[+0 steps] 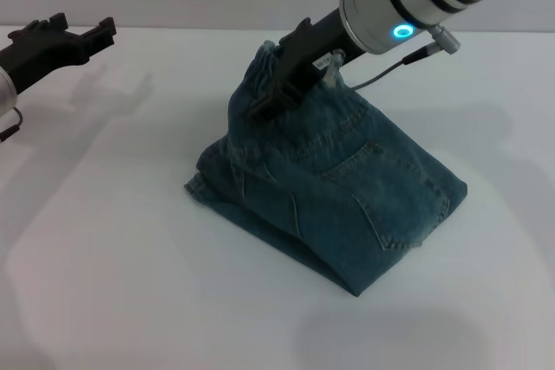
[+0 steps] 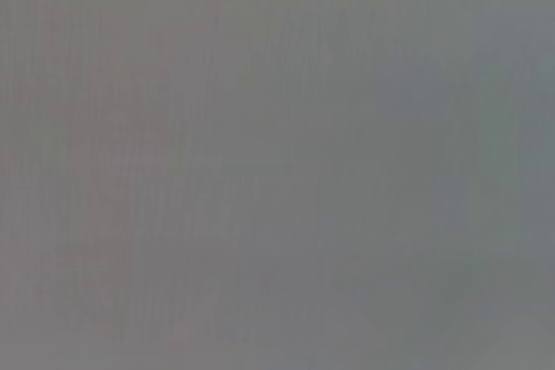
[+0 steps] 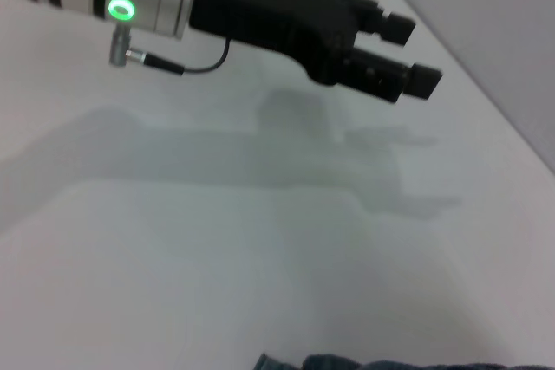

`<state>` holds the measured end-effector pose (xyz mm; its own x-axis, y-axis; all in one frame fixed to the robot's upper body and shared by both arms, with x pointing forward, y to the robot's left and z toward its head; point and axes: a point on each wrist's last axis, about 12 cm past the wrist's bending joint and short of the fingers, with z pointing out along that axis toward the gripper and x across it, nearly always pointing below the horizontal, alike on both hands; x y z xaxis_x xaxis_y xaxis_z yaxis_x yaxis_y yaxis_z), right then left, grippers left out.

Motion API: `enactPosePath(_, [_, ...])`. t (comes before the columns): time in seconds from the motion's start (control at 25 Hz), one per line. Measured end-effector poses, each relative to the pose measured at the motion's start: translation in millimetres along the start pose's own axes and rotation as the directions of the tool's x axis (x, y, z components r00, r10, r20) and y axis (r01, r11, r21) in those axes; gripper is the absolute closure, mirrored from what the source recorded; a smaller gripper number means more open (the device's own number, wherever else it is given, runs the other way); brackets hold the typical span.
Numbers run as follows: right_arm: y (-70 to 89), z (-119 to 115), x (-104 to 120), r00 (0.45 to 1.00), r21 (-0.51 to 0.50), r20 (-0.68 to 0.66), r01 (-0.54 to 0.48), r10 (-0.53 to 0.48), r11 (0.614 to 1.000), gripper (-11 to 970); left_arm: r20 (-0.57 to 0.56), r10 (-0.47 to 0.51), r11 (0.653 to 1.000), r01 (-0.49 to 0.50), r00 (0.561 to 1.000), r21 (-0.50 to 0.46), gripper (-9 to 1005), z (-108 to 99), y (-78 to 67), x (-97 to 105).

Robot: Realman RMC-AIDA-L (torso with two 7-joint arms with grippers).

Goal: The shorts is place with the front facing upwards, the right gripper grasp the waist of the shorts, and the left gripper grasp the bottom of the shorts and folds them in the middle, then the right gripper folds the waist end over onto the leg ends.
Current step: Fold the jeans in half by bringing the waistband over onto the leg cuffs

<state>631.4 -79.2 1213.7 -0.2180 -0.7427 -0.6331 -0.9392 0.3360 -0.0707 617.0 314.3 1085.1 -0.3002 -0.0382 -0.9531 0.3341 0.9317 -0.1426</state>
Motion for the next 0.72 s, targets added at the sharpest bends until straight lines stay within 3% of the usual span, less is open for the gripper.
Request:
enactPosePath(0.16, [1.8, -3, -1, 1.000, 0.011, 0.011, -0.009, 0.008, 1.000, 178, -0.003, 0.000, 1.000, 0.000, 1.000, 0.003, 169, 0, -0.7, 1])
enactPosePath(0.72, [4.2, 3, 14, 0.995, 0.089, -0.085, 0.051, -0.043, 0.995, 172, 0.032, -0.025, 0.999, 0.025, 0.999, -0.024, 169, -3, 5.0, -3])
